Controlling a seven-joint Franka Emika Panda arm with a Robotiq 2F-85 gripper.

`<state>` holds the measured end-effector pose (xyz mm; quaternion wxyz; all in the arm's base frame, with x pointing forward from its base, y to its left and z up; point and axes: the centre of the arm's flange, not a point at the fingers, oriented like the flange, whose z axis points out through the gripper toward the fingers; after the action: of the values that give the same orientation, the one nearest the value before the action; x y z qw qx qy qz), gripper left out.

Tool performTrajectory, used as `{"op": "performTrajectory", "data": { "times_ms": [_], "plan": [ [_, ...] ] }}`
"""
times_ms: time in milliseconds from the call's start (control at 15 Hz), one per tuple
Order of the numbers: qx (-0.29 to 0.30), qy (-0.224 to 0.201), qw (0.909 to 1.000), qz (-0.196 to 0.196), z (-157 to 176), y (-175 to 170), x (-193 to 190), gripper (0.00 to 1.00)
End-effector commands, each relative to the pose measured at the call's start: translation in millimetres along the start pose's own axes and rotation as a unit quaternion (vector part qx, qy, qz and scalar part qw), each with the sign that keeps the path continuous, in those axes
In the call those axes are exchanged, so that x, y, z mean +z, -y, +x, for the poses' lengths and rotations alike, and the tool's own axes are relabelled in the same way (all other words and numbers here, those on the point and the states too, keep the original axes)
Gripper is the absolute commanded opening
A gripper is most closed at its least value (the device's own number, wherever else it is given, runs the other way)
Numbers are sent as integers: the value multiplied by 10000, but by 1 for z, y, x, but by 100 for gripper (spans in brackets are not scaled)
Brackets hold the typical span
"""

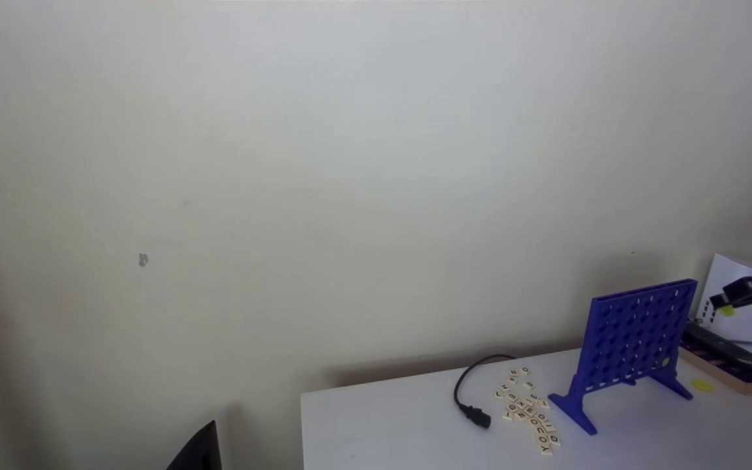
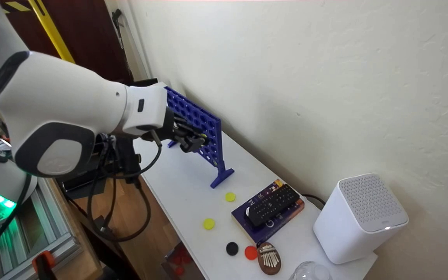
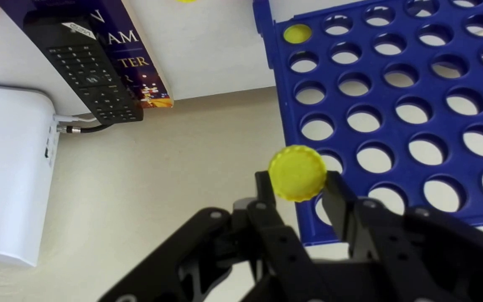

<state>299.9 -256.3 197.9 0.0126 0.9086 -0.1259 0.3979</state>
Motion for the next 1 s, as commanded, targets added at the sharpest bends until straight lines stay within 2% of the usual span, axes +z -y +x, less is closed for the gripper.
{"op": "performTrajectory", "data": {
  "times_ms": [0,933],
  "plan": [
    [50,-105,9999,70,0,14,-32,10],
    [54,-590,9974,398,17,18,-49,10]
  ]
}}
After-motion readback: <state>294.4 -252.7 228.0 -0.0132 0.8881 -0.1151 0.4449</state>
